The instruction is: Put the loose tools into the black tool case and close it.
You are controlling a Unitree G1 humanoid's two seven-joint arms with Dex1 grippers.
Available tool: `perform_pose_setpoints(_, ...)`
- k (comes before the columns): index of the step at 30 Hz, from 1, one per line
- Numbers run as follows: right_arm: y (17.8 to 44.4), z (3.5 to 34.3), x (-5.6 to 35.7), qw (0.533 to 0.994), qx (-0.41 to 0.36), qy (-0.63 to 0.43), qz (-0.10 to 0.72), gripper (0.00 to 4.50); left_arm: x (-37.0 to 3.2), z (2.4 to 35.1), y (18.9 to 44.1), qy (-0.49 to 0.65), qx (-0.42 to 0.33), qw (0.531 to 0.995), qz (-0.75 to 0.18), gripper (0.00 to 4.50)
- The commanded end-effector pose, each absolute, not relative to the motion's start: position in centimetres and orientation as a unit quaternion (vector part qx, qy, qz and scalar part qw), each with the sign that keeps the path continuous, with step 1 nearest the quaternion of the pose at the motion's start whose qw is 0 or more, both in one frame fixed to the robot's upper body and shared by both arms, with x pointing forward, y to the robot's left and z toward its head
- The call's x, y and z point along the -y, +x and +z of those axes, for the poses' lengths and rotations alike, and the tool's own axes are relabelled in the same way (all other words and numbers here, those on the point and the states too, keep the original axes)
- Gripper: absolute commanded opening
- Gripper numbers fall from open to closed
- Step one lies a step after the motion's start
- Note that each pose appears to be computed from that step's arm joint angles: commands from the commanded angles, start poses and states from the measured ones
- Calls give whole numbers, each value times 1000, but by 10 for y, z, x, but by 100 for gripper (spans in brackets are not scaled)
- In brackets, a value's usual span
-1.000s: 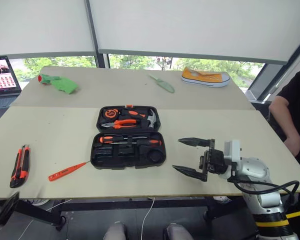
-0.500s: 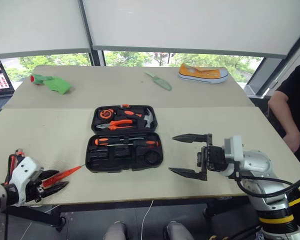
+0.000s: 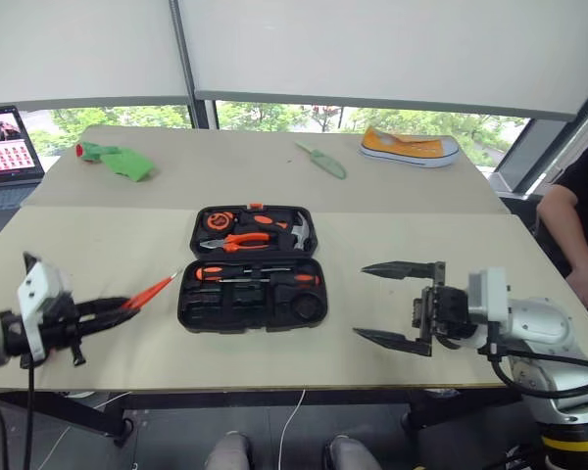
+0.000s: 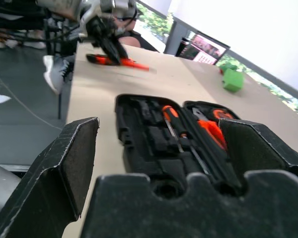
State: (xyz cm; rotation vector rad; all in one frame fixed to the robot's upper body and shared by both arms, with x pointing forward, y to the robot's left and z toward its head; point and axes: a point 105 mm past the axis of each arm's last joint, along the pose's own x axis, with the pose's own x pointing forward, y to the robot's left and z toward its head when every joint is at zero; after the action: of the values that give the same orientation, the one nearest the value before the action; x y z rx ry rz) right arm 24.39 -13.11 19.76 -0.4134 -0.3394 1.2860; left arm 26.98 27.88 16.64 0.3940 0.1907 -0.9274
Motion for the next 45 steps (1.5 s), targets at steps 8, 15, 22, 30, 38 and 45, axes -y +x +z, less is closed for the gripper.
perform_pose_setpoints(8, 253, 198, 138, 773, 140, -213, 581, 450, -200, 146, 322, 378, -134, 747, -531, 47)
perform_pose_setpoints(15, 248, 192, 138, 784, 138, -206, 569, 450, -189, 148, 337, 431, -155, 708, -537, 47)
perform_pose_setpoints(22, 245, 191, 136, 789, 138, -204, 563, 450, -200, 139, 336, 454, -184, 684, -540, 47)
perform_pose_setpoints(30, 244, 189, 136, 790, 133, -201, 564, 450, -207, 129, 338, 457, -196, 687, -530, 47)
perform_pose_setpoints(38, 245, 189, 135, 787, 127, -197, 571, 450, -196, 119, 342, 455, -198, 682, -537, 47)
perform_pose_setpoints(45, 243, 187, 132, 787, 124, -189, 574, 450, -187, 125, 344, 460, -205, 667, -549, 47)
